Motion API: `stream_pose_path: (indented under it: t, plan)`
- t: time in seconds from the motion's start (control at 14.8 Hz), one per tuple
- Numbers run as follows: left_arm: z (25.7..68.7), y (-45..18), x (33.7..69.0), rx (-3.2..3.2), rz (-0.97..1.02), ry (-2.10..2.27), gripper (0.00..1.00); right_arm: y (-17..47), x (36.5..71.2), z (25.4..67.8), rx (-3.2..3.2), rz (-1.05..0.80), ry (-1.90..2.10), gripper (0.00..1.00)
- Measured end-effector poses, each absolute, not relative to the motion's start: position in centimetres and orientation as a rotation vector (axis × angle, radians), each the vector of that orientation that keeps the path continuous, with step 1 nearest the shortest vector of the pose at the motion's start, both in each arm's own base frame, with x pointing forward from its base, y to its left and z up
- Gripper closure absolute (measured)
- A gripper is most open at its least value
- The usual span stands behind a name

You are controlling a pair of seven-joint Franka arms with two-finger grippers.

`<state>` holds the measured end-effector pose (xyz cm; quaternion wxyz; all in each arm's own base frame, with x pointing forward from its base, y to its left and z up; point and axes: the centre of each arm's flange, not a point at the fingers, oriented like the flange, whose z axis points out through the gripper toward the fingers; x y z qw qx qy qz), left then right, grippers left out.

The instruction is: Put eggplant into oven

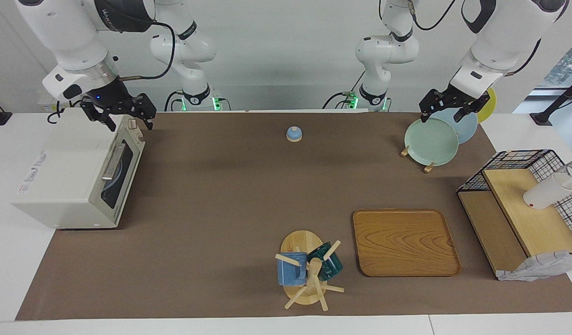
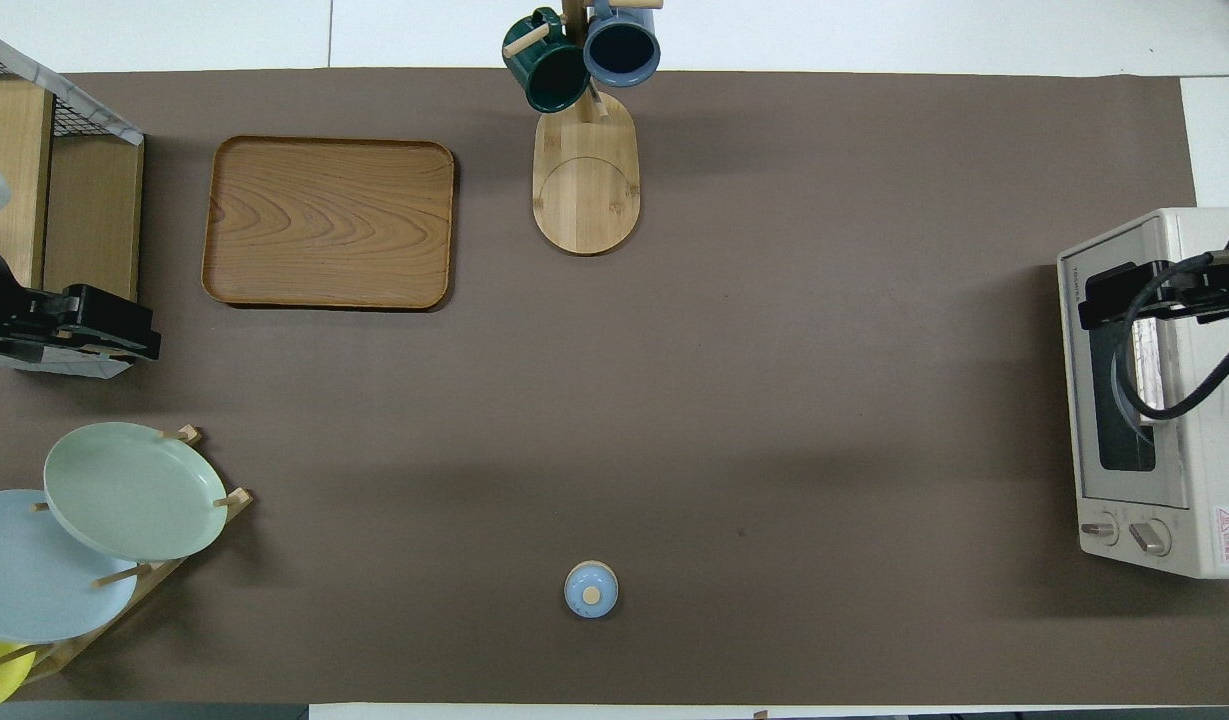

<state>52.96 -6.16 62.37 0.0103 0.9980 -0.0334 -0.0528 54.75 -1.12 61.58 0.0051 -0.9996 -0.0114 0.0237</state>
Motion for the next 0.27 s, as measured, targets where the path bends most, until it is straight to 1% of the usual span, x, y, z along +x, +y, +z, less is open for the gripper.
stream_pose_path:
  t: [0.27]
  plan:
    - [62.37,-6.16,52.96,3.115,-0.165,-0.104,0.00,-1.12,54.76,61.57,-3.130,0.075,-0.036,0.00]
